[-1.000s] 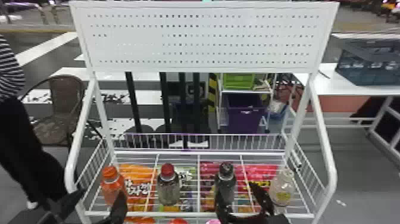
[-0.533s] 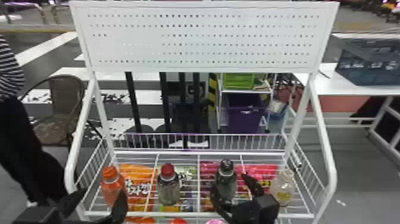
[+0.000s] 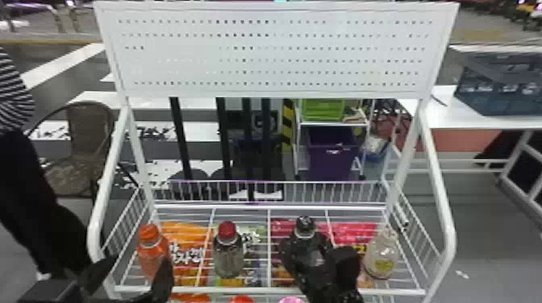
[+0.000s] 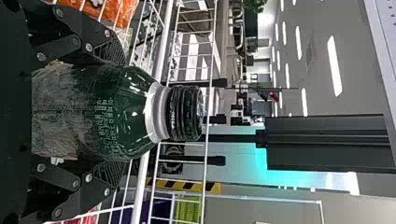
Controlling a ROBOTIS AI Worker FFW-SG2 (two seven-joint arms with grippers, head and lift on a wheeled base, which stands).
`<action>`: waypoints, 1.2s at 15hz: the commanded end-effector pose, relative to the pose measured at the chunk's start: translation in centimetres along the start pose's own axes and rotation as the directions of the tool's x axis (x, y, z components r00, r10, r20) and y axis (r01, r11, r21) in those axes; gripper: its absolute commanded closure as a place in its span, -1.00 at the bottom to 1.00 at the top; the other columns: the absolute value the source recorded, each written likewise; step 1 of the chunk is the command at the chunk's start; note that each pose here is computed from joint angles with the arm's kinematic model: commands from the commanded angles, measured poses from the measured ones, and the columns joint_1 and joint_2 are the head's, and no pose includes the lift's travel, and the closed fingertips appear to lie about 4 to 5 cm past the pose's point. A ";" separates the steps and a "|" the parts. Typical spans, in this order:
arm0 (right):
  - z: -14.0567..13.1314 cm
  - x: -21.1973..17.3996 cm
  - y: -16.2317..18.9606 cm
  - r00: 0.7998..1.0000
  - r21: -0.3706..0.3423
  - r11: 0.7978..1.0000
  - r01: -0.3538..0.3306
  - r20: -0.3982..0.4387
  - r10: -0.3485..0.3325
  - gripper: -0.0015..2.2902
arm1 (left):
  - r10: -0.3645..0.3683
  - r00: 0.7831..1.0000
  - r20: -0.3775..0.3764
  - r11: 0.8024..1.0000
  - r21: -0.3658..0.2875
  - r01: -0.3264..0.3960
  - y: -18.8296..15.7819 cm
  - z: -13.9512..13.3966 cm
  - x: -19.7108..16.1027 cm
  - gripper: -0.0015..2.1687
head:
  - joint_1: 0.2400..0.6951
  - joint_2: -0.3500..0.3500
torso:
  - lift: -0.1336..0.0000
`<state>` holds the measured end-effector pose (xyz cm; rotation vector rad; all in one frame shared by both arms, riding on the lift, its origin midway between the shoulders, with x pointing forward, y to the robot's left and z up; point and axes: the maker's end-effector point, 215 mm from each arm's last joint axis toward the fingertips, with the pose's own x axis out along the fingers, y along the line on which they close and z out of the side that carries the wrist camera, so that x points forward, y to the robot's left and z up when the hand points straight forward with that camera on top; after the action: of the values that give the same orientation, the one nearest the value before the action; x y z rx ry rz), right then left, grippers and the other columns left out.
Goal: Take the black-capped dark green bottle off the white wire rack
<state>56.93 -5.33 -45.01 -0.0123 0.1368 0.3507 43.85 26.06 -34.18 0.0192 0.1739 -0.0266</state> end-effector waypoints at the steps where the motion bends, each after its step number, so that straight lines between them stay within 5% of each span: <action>1: 1.0 -1.3 0.4 1.000 0.005 1.000 0.006 0.009 -0.006 0.47 | -0.006 1.000 0.005 1.000 -0.001 0.006 -0.3 0.3 -0.2 -0.87 | 0.14 0.00 | 1.00; 6: 6.5 -7.5 0.3 0.998 0.024 0.999 0.026 0.061 -0.027 0.47 | -0.016 1.000 0.017 1.000 -0.006 0.016 -0.9 1.0 -0.5 -0.87 | 0.14 0.00 | 1.00; 13: 9.9 -19.0 -8.2 0.987 -0.019 0.987 0.161 0.002 -0.161 0.47 | -0.033 0.999 0.034 0.999 -0.010 0.033 -2.2 2.0 -0.6 -0.87 | 0.14 0.00 | 1.00; 18: 11.8 -25.6 -12.6 0.967 0.003 0.971 0.240 0.082 -0.240 0.47 | -0.028 0.998 0.048 1.000 -0.013 0.029 -2.1 2.6 -0.3 -0.87 | 0.14 0.00 | 1.00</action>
<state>39.95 -23.93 -30.68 -0.0223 0.0691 0.1325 43.84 23.84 -31.61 0.0029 0.1280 -0.0561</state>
